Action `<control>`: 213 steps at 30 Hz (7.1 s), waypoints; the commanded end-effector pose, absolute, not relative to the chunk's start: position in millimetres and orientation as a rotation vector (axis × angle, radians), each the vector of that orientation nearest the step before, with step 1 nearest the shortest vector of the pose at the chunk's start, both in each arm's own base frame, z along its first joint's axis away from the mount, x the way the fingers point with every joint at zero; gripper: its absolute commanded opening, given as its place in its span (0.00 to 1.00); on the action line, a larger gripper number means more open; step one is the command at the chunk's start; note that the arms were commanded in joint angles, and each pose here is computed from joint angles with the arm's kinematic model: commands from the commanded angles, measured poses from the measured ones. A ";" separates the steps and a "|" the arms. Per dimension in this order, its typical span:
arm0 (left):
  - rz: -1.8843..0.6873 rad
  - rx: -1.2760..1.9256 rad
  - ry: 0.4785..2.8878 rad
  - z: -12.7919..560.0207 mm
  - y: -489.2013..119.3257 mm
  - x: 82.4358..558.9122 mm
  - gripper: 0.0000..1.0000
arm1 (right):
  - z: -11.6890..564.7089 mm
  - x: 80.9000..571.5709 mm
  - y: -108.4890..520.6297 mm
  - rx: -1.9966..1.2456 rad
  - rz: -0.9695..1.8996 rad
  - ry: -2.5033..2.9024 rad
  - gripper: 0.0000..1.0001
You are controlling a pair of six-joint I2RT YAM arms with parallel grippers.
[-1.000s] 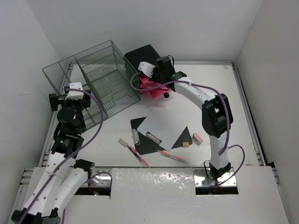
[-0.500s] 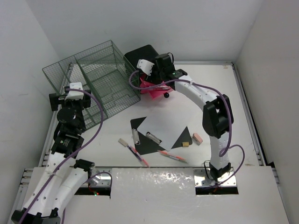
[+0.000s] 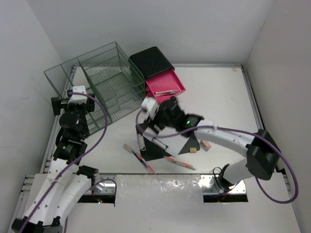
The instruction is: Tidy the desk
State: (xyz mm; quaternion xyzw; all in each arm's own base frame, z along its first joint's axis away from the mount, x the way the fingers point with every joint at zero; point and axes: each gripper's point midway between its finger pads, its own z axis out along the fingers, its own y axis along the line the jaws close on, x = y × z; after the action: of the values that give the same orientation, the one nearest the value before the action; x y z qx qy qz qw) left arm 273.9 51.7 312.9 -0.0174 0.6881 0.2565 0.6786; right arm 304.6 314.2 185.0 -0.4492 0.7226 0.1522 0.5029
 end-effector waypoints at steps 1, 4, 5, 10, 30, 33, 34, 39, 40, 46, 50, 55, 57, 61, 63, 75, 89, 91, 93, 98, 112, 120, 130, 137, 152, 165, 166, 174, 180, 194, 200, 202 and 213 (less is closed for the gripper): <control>0.542 -0.041 1.518 317.6 45.0 276.0 1.00 | 122.1 232.3 341.0 -1.194 0.521 1.927 0.65; 0.537 -0.040 1.513 319.1 44.4 274.4 1.00 | 100.3 172.1 358.7 -1.366 0.585 1.941 0.68; 0.536 -0.045 1.506 320.9 45.1 272.7 1.00 | 87.7 154.8 364.7 -1.425 0.579 1.946 0.68; 0.570 -0.105 1.490 330.5 55.1 264.7 1.00 | 48.4 142.2 367.0 -1.468 0.539 2.075 0.56; 0.520 -0.037 1.492 331.3 44.1 267.4 1.00 | 13.4 142.1 217.6 -1.151 0.304 2.513 0.26; 0.523 -0.035 1.496 330.0 44.2 268.0 1.00 | 10.9 137.6 215.6 -1.149 0.312 2.535 0.28; 0.523 -0.035 1.496 329.6 44.3 267.8 1.00 | 10.6 136.3 215.1 -1.144 0.315 2.543 0.28; 0.522 -0.028 1.503 326.9 43.3 269.1 0.99 | 5.1 130.0 206.7 -1.144 0.304 2.565 0.28; 0.524 -0.028 1.505 326.2 43.4 269.6 0.99 | 3.2 128.0 207.1 -1.149 0.316 2.569 0.28; 0.532 -0.037 1.504 327.1 45.2 268.4 0.99 | -5.1 125.0 205.6 -1.178 0.318 2.578 0.29; 0.534 -0.040 1.504 327.1 45.7 268.2 1.00 | -13.6 125.6 200.5 -1.197 0.268 2.601 0.28; 0.534 -0.040 1.503 327.4 45.8 267.9 1.00 | -22.8 127.3 193.4 -1.211 0.210 2.614 0.27; 0.535 -0.042 1.502 327.7 46.1 267.4 0.99 | -28.0 125.6 192.3 -1.240 0.206 2.616 0.22; 0.536 -0.045 1.501 328.1 46.7 266.9 1.00 | -31.5 123.4 194.7 -1.302 0.223 2.609 0.00; 0.536 -0.046 1.500 328.7 46.8 266.8 1.00 | -24.6 123.8 201.2 -1.366 0.230 2.559 0.00; 0.540 -0.046 1.505 327.3 46.9 268.6 0.99 | 165.3 193.5 317.9 -1.259 0.496 1.773 0.00; 0.559 -0.081 1.484 332.9 53.3 261.7 1.00 | 235.7 469.8 291.5 -1.186 -0.041 1.550 0.00; 0.559 -0.079 1.485 332.3 53.0 262.3 1.00 | 221.0 489.3 276.4 -1.187 -0.083 1.579 0.00; 0.561 -0.077 1.488 331.6 52.8 262.9 1.00 | 219.2 500.9 268.1 -1.165 -0.102 1.575 0.00; 0.563 -0.065 1.501 327.6 51.2 266.7 1.00 | 205.0 519.5 259.4 -1.183 -0.082 1.632 0.23; -0.069 1.048 1.641 283.1 -110.3 240.3 0.99 | 296.1 470.8 239.2 -0.855 0.141 1.712 0.81; -0.116 1.433 1.818 238.7 -156.0 238.4 0.73 | 289.6 440.2 193.3 -0.611 0.238 1.831 0.79; -0.335 1.982 1.594 130.2 -270.1 180.7 0.38 | 258.0 411.4 151.5 -0.469 0.319 1.887 0.76; -0.492 2.149 1.579 84.4 -277.8 145.0 0.53 | 236.8 393.6 142.2 -0.463 0.296 1.885 0.76; -0.411 2.233 1.648 19.0 -254.0 140.6 0.56 | 223.9 385.0 147.7 -0.493 0.339 1.884 0.77; -0.336 2.265 1.668 12.2 -243.8 145.8 0.32 | 219.3 385.1 141.9 -0.488 0.302 1.893 0.77; -0.319 2.246 1.656 15.7 -246.5 150.0 0.32 | 218.4 385.2 142.1 -0.490 0.303 1.894 0.77; -0.289 2.187 1.619 53.4 -249.9 158.0 0.40 | 211.8 384.2 143.1 -0.500 0.309 1.912 0.77; -0.309 2.219 1.654 61.0 -235.5 145.3 0.45 | 209.8 383.8 143.0 -0.505 0.310 1.915 0.77; -0.456 2.288 1.731 57.3 -211.3 106.1 0.24 | 207.9 386.4 141.7 -0.498 0.301 1.943 0.77; -0.470 2.347 1.766 35.4 -202.5 94.1 0.21 | 204.8 385.9 141.3 -0.504 0.297 1.947 0.77; -0.467 2.337 1.758 30.7 -206.9 96.8 0.26 | 202.2 386.5 138.9 -0.505 0.280 1.954 0.77; -0.465 2.370 1.757 19.6 -209.3 98.5 0.35 | 197.0 382.9 134.2 -0.512 0.253 1.969 0.77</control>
State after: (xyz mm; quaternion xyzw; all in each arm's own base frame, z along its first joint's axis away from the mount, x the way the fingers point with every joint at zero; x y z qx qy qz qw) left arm 103.8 -203.6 24.8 0.7842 0.5982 -0.1404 0.0865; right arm 378.9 137.3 187.7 -0.2130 0.8285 0.1180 0.5043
